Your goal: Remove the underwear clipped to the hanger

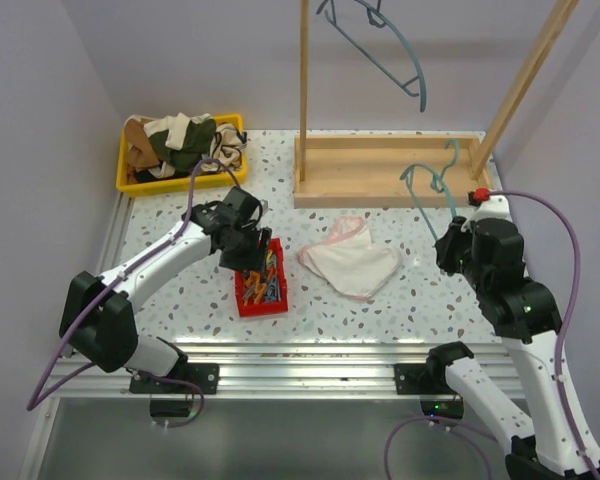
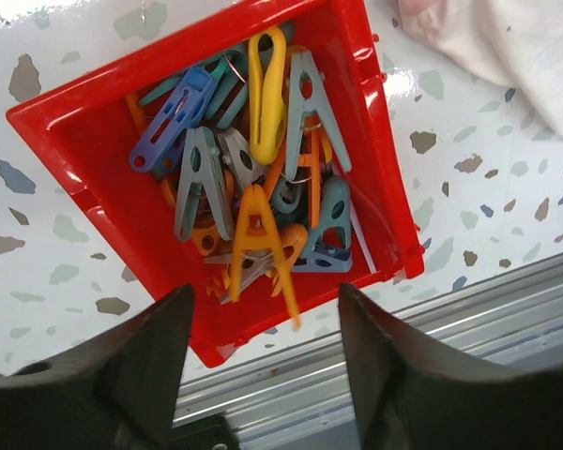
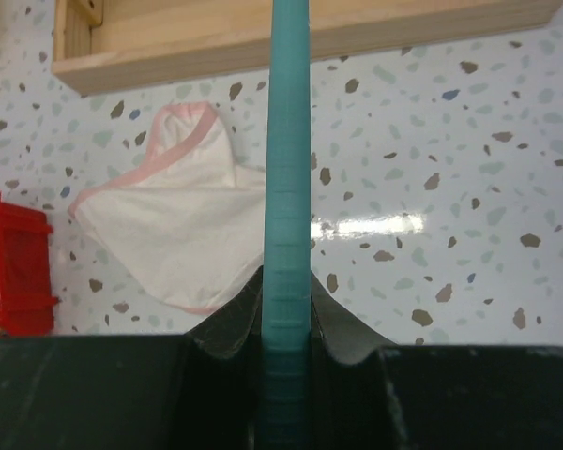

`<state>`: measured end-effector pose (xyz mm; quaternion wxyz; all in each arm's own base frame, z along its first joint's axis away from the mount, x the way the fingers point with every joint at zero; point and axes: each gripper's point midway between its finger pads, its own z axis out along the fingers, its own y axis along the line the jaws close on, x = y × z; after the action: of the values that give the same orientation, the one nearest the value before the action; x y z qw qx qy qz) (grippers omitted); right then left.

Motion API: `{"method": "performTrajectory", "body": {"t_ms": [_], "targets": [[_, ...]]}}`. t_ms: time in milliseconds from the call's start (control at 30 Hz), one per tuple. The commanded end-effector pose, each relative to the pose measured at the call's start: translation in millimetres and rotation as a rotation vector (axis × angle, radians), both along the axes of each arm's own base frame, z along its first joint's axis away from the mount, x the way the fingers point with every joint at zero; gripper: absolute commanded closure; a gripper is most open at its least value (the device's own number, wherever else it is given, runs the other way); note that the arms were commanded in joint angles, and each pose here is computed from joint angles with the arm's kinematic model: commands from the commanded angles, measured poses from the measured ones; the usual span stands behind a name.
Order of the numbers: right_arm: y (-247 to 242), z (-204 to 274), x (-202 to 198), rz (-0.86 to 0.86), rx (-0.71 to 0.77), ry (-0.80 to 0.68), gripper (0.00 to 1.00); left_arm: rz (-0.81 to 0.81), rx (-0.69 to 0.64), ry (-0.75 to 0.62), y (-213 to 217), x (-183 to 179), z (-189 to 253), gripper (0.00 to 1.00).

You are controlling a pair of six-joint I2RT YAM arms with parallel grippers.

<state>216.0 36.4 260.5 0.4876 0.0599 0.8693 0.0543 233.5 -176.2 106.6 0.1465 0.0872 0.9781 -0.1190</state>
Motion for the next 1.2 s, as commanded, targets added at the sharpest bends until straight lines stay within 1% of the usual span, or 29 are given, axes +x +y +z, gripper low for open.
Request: {"method": "performTrajectory", "body": {"t_ms": [0, 33, 67, 200, 367, 400, 467, 500, 533, 567, 600, 667, 800, 967, 1000, 1033, 1067, 1100, 1167], "targets": [[-21, 44, 10, -0.136, -0.002, -0.15, 1.0, 0.016, 0.0, -0.058, 0, 15, 7, 0.32], [-19, 50, 17, -0.132, -0.008, -0.151, 1.0, 0.02, 0.006, -0.065, 1, 16, 8, 0.11], [-19, 56, 21, -0.133, -0.008, -0.167, 1.0, 0.019, 0.007, -0.069, 1, 18, 9, 0.0], [-13, 100, 53, -0.126, -0.008, -0.277, 1.0, 0.025, 0.011, -0.1, -1, 28, 21, 0.0], [-6, 156, 100, -0.09, -0.098, -0.349, 1.0, 0.039, -0.005, -0.158, -2, 40, 44, 0.0], [-7, 176, 104, -0.09, -0.107, -0.389, 1.0, 0.041, -0.015, -0.175, -3, 43, 51, 0.0], [-5, 182, 126, -0.068, -0.161, -0.383, 1.0, 0.038, -0.021, -0.183, -2, 43, 56, 0.0], [-6, 199, 131, -0.066, -0.171, -0.415, 1.0, 0.039, -0.025, -0.188, -1, 43, 59, 0.0], [-6, 205, 136, -0.06, -0.171, -0.426, 1.0, 0.041, -0.027, -0.192, -1, 43, 61, 0.0], [-1, 205, 150, -0.038, -0.167, -0.422, 1.0, 0.044, -0.03, -0.197, 1, 42, 62, 0.0], [-1, 220, 153, -0.035, -0.157, -0.458, 1.0, 0.049, -0.03, -0.197, 3, 41, 61, 0.0], [-5, 232, 165, -0.042, -0.154, -0.5, 1.0, 0.058, -0.034, -0.205, 6, 39, 61, 0.0], [-12, 246, 192, -0.045, -0.139, -0.558, 1.0, 0.074, -0.043, -0.213, 11, 36, 62, 0.0], [-17, 248, 221, -0.05, -0.113, -0.542, 1.0, 0.084, -0.051, -0.204, 14, 34, 58, 0.0], [-18, 255, 222, -0.052, -0.102, -0.554, 1.0, 0.086, -0.051, -0.202, 14, 34, 58, 0.0], [-15, 245, 235, -0.042, -0.085, -0.528, 1.0, 0.087, -0.05, -0.203, 15, 34, 58, 0.0], [-14, 240, 238, -0.038, -0.08, -0.506, 1.0, 0.088, -0.051, -0.204, 15, 34, 59, 0.0], [-13, 245, 240, -0.037, -0.074, -0.514, 1.0, 0.09, -0.05, -0.203, 15, 34, 58, 0.0], [-11, 231, 250, -0.031, -0.062, -0.467, 1.0, 0.09, -0.054, -0.206, 16, 35, 60, 0.0]]}}
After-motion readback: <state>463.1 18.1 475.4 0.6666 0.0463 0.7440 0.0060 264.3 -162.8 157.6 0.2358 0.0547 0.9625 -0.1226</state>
